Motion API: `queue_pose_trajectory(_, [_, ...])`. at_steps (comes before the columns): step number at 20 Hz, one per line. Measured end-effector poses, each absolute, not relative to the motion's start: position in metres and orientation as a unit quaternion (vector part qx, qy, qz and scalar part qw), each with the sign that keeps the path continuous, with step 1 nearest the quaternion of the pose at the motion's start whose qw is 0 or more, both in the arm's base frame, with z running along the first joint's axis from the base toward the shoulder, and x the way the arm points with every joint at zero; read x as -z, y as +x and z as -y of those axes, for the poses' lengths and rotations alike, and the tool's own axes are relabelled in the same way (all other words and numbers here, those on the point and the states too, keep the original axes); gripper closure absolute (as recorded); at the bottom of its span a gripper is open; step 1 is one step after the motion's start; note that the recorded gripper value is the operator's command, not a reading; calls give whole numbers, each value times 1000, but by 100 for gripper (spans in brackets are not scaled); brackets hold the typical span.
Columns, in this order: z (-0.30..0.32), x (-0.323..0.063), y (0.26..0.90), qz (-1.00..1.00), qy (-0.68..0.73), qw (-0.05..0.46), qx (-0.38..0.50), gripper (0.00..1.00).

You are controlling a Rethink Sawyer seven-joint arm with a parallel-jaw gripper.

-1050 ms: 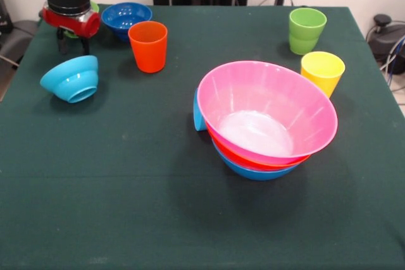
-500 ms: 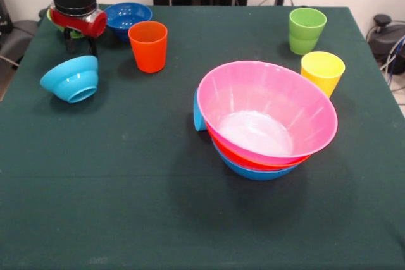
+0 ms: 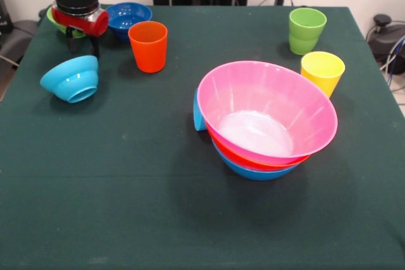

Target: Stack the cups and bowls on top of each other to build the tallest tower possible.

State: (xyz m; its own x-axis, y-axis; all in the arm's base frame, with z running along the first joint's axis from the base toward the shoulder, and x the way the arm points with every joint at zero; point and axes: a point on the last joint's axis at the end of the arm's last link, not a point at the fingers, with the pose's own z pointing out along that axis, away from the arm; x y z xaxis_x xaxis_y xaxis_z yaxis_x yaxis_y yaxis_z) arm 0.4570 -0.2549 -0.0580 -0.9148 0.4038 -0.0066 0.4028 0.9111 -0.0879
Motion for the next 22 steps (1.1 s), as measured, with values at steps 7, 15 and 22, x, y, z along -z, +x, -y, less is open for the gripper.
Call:
queue_pose_trajectory(7, [254,59,457,977,-207,7,-43,0])
queue_pose_trajectory(15, [217,55,464,988,-87,-32,-127,0])
queue_pose_trajectory(22, [137,36,500,985,2,-102,-141,0])
